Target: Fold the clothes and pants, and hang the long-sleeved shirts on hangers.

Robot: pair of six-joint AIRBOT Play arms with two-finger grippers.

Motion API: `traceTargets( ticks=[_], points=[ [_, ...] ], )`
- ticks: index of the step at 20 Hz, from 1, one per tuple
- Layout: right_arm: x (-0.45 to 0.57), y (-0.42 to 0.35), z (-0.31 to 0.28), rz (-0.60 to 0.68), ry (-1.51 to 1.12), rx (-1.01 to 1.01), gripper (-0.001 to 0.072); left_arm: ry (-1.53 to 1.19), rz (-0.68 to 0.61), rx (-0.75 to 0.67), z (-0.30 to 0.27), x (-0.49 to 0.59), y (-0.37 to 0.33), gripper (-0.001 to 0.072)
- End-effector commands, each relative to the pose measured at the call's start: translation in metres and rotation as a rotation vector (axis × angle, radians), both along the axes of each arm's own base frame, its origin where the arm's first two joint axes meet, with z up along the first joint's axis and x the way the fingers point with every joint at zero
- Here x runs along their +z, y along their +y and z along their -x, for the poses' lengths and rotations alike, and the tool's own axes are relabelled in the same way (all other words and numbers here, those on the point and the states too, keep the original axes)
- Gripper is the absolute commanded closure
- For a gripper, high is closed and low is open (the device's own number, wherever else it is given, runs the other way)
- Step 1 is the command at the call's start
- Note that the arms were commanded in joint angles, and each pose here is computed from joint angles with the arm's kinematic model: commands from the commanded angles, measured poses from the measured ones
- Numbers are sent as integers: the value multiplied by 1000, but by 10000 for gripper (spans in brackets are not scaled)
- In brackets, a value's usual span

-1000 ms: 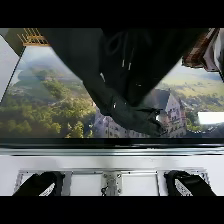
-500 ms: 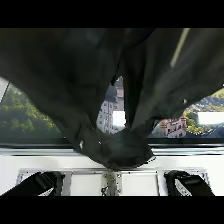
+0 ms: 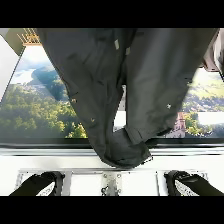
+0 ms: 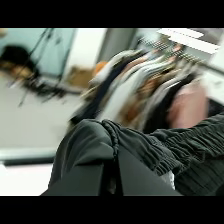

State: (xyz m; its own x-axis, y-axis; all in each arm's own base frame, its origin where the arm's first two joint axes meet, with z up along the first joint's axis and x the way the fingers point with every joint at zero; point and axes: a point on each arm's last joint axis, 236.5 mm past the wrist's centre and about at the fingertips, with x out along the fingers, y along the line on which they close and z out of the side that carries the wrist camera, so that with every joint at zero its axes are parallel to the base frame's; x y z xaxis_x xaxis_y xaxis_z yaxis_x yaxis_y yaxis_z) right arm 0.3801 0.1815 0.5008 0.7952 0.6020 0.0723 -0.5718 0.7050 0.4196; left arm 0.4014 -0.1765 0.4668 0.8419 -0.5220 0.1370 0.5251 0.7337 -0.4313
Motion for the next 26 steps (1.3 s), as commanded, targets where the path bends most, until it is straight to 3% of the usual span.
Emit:
traceTargets(
  ticks=[1, 3, 4, 5, 6, 7, 9, 12, 14, 17, 20, 23, 26],
  points=[
    [-85, 54, -112, 88, 22, -41, 696, 204, -36, 143, -90, -99, 50, 690],
    [-130, 72, -176, 62, -8, -116, 694, 281, -30, 222, -138, -149, 81, 691],
    [-152, 78, -203, 29, -11, -143, 656, 318, -22, 265, -160, -175, 99, 689],
    [-168, 79, -223, -5, -15, -170, 433, 350, -7, 300, -178, -198, 116, 587],
    [-183, 77, -237, -14, -7, -186, 259, 387, -4, 323, -188, -219, 129, 203],
    [-195, 72, -245, -3, 12, -196, 215, 446, 19, 336, -194, -240, 141, 11],
    [-198, 53, -247, 61, 23, -205, 215, 562, 69, 346, -191, -267, 160, 32],
    [-171, 9, -223, 146, 52, -202, 225, 705, 33, 332, -168, -292, 187, 32],
    [-155, -23, -196, 220, 90, -207, 225, 825, -7, 315, -143, -312, 204, 33],
    [-158, -61, -142, 402, 147, -235, 225, 1009, -177, 311, -91, -363, 219, 33],
    [-214, -86, -79, 545, 310, -233, 224, 1200, -166, 235, -28, -430, 190, 32],
    [-306, -102, -13, 552, 579, -198, 223, 1365, -101, 83, 36, -497, 125, 32],
    [-401, -127, 45, 435, 896, -264, 222, 1477, -38, -61, 79, -539, 64, 32]
  ],
)
